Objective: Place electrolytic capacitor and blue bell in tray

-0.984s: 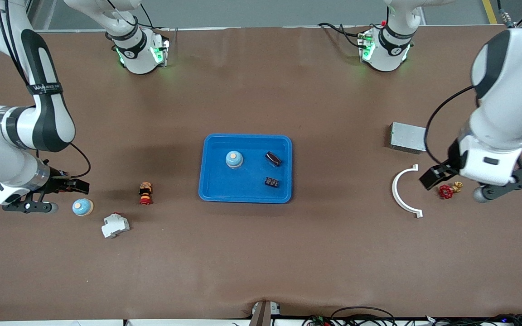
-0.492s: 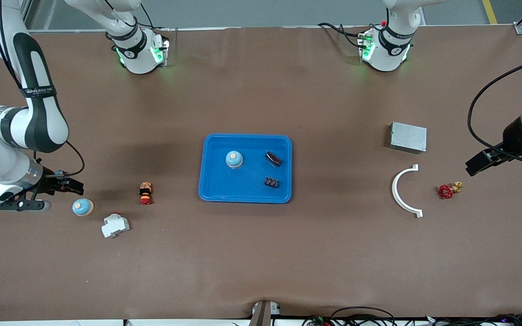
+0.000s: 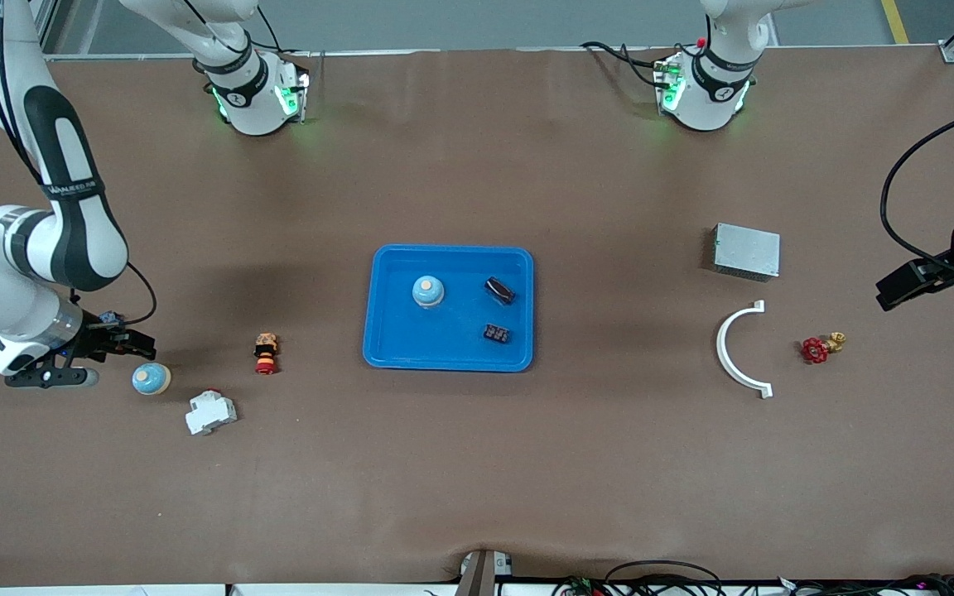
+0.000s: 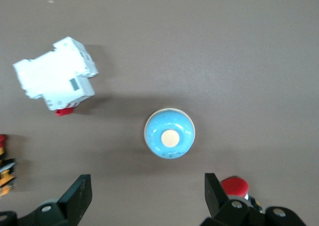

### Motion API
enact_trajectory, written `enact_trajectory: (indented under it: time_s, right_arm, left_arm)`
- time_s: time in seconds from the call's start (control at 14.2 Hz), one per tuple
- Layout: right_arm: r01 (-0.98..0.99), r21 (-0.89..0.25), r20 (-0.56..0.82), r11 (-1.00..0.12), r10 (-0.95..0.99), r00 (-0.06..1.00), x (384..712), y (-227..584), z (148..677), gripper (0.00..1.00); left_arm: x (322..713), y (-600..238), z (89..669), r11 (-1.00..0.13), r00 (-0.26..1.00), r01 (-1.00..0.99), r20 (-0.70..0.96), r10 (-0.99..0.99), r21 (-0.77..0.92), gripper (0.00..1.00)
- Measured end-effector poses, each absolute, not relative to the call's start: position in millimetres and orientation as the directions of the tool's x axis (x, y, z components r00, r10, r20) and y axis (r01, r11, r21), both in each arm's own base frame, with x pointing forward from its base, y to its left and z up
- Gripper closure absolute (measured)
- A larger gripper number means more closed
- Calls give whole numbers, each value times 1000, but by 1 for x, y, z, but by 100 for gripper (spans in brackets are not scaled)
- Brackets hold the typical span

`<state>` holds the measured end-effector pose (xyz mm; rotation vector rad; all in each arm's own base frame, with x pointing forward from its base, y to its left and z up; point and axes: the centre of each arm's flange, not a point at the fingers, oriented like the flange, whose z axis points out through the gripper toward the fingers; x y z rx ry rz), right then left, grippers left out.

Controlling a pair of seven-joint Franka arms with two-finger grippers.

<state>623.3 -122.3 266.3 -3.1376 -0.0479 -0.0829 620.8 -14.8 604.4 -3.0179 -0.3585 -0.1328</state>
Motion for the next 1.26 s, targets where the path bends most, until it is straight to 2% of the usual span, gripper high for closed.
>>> enact_trajectory:
  time_s: [0.49, 1.26]
  right_arm:
    - [46, 8, 64, -999, 46, 997, 639, -134, 245, 0]
    - [44, -2, 22, -999, 43, 999, 638, -136, 199, 0]
  left_arm:
    - [594, -26, 627, -978, 980, 194, 51, 191, -73, 0]
    - [545, -26, 626, -996, 997, 77, 19, 76, -55, 0]
